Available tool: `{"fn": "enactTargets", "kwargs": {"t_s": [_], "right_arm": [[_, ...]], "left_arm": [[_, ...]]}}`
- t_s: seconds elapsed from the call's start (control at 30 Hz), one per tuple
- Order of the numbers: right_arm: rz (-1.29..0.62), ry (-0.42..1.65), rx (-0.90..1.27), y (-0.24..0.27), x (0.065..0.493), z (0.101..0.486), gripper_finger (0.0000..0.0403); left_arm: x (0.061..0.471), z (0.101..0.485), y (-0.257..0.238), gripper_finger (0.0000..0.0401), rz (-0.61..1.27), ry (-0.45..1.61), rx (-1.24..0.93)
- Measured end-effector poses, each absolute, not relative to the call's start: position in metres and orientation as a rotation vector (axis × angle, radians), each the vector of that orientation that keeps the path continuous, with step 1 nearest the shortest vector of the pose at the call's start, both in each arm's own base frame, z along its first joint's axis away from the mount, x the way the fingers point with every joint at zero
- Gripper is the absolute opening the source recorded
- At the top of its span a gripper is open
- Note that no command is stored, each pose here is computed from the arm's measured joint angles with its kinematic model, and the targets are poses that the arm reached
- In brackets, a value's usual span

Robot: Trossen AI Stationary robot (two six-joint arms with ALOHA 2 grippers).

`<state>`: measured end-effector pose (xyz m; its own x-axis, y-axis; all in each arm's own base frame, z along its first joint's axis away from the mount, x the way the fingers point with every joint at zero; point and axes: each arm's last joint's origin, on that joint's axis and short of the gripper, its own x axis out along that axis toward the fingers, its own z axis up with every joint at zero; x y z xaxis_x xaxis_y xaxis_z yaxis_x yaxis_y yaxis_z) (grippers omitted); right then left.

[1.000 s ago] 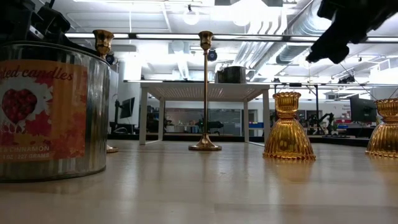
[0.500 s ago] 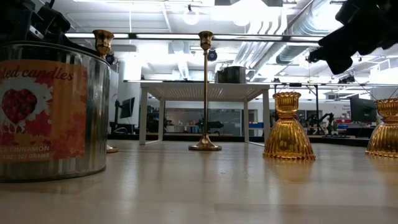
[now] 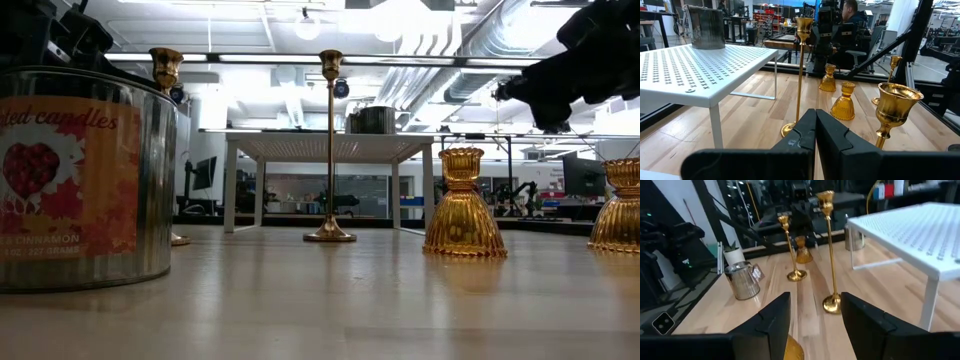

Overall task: Pick & Place candle stick holders
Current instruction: Put the bottom silver scented candle aligned with the other silver scented candle on the shelf

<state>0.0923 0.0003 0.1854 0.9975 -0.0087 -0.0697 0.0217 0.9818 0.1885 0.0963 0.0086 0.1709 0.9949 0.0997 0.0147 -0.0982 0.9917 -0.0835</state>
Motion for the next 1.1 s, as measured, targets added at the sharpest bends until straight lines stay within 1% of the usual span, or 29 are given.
{"fn": "enactTargets", "kwargs": {"t_s": [0.13, 0.37, 1.1], "right_arm": [[0.036, 0.018, 0.145, 0.003, 0.094, 0.180, 0.0165], [0.057, -0.023, 0.129, 0.005, 0.097, 0.168, 0.0165], [0.051, -0.002, 0.101, 0.005, 0.098, 0.166, 0.0165]], "left_arm": [[0.096, 0.171, 0.009, 0.0003, 0.099, -0.019, -0.083], [0.096, 0.171, 0.009, 0.0003, 0.099, -0.019, -0.083], [0.096, 0.171, 0.009, 0.0003, 0.099, -0.019, -0.083]]}}
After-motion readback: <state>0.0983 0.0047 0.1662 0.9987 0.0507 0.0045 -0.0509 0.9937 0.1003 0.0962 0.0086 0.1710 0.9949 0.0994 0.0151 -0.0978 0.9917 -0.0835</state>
